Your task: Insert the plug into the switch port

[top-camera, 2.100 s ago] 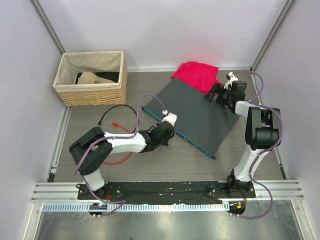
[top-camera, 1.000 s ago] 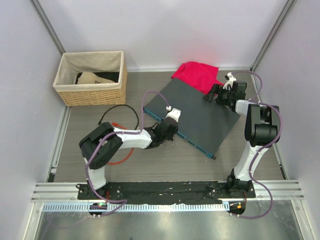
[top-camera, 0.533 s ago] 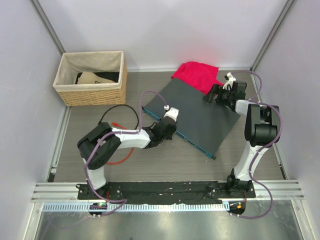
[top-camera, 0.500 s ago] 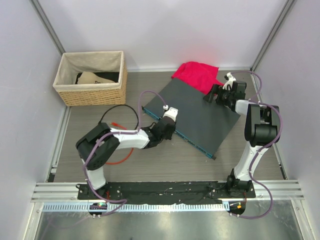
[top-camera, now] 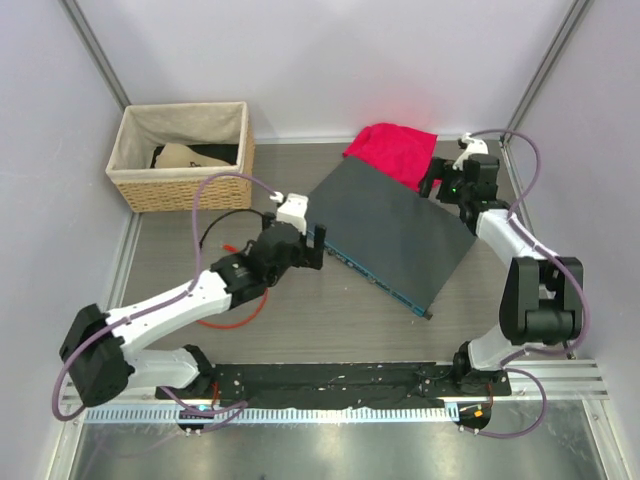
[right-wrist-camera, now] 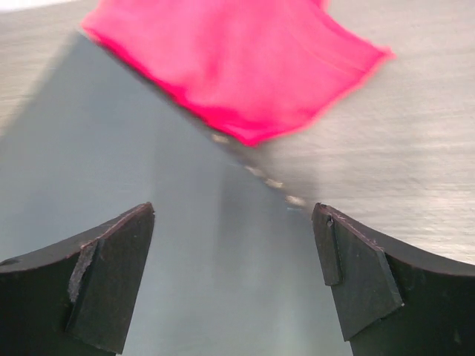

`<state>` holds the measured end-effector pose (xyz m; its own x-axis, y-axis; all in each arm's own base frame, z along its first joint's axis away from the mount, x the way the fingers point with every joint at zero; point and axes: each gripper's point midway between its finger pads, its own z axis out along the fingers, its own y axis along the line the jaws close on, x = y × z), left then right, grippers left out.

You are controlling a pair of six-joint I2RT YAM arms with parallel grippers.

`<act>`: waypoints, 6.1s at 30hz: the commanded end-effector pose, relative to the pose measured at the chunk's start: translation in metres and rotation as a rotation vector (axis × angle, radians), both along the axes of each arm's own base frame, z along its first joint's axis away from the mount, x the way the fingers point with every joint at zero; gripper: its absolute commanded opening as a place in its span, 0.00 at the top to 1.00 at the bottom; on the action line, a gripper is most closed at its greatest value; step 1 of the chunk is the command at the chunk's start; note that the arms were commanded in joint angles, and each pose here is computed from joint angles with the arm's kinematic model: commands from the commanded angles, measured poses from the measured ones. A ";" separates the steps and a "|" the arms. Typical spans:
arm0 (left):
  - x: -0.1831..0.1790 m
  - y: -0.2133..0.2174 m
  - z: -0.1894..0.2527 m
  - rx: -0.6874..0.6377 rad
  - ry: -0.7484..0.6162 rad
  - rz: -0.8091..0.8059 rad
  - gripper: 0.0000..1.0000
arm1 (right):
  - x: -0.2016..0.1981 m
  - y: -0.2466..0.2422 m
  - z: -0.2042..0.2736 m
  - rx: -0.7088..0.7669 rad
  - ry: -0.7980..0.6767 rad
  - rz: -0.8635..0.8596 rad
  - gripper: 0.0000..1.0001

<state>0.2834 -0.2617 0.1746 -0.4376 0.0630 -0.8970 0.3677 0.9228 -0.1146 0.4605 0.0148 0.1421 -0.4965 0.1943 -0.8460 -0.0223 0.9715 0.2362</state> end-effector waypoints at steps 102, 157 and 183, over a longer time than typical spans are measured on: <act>-0.019 0.143 0.039 0.042 -0.024 -0.022 0.00 | -0.201 0.368 -0.105 -0.301 -0.139 0.848 0.99; -0.138 0.002 0.011 0.252 -0.041 -1.174 0.70 | -0.311 0.314 0.047 -0.053 -0.444 1.256 0.99; -0.052 -0.002 -0.034 0.119 0.015 -0.487 1.00 | -0.161 0.210 0.047 0.004 -0.264 0.513 0.08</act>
<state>0.1966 -0.2516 0.1291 -0.3078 0.4997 -0.8097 0.8656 0.5004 -0.0202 0.2536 0.2561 0.1693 -0.2682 -0.1303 -0.9545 -0.7332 0.6703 0.1145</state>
